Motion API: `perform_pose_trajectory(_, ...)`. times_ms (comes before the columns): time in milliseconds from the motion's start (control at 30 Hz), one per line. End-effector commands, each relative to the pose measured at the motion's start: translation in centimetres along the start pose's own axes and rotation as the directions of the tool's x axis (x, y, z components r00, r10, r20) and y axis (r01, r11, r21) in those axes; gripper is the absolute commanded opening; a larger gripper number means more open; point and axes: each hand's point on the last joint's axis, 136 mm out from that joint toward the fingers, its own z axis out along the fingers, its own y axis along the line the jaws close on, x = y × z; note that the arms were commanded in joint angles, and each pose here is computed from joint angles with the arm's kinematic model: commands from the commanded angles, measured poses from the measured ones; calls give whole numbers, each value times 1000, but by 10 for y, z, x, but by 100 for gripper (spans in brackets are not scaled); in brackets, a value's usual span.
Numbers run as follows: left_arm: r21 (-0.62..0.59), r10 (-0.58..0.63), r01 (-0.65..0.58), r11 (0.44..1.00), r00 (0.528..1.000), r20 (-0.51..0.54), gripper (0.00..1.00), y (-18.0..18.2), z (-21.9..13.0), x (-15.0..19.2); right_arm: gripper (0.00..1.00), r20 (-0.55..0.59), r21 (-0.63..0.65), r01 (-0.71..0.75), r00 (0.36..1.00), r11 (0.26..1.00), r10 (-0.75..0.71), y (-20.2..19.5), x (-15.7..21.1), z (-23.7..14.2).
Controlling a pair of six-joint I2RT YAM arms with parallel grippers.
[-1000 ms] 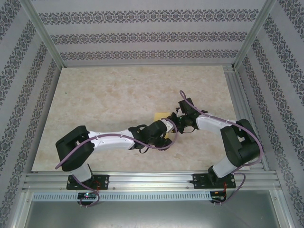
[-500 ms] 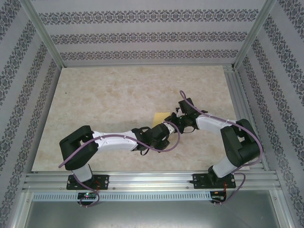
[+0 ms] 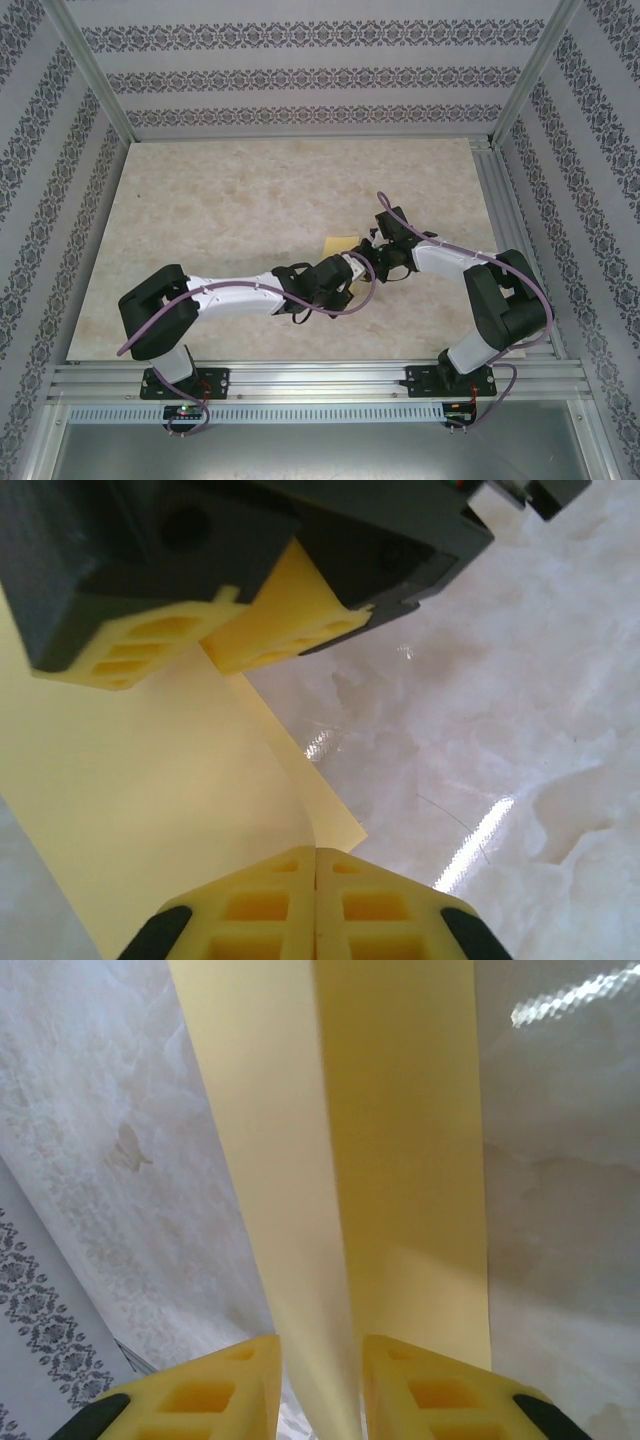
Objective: Fold a paper plane with a square sheet of paper (fold left side to right side)
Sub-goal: Fold the triangle a second time at the center of the table.
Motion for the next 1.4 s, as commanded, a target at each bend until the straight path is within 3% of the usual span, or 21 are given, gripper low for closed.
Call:
perform_pose_trajectory(0, 60, -9, 7, 998, 1000, 27, 6, 0, -8, -6, 28, 35, -7, 42, 999, 999, -41, 10, -9, -8)
perform_pose_trajectory(167, 84, -29, 27, 996, 999, 30, 0, 4, -8, -8, 29, 28, -10, 40, 999, 999, -39, 10, -9, -7)
perform_pose_trajectory(367, 110, -47, 41, 993, 998, 49, 0, 6, -12, -9, 31, 36, -5, 39, 999, 999, -39, 8, -10, -10)
perform_pose_trajectory(600, 159, -87, 76, 984, 994, 65, 0, 16, -17, -12, 47, 133, -5, 83, 988, 997, -82, 10, -17, -35)
perform_pose_trajectory(733, 196, -109, 93, 976, 992, 68, 0, 19, -16, -14, 48, 148, -10, 134, 980, 991, -131, 7, -11, -45)
perform_pose_trajectory(800, 205, -117, 102, 974, 991, 63, 0, 24, -15, -14, 43, 141, -19, 158, 978, 987, -154, 5, -4, -47)
perform_pose_trajectory(867, 212, -132, 117, 970, 990, 54, 0, 29, -12, -13, 31, 126, -35, 179, 977, 983, -173, 1, 6, -46)
perform_pose_trajectory(967, 230, -143, 129, 965, 989, 42, 0, 33, -10, -12, 21, 105, -50, 192, 977, 980, -186, -8, 23, -38)
perform_pose_trajectory(1367, 196, -141, 139, 971, 990, -3, 0, 49, -5, -4, 6, 24, -42, 178, 984, 983, -177, -22, 54, 4)
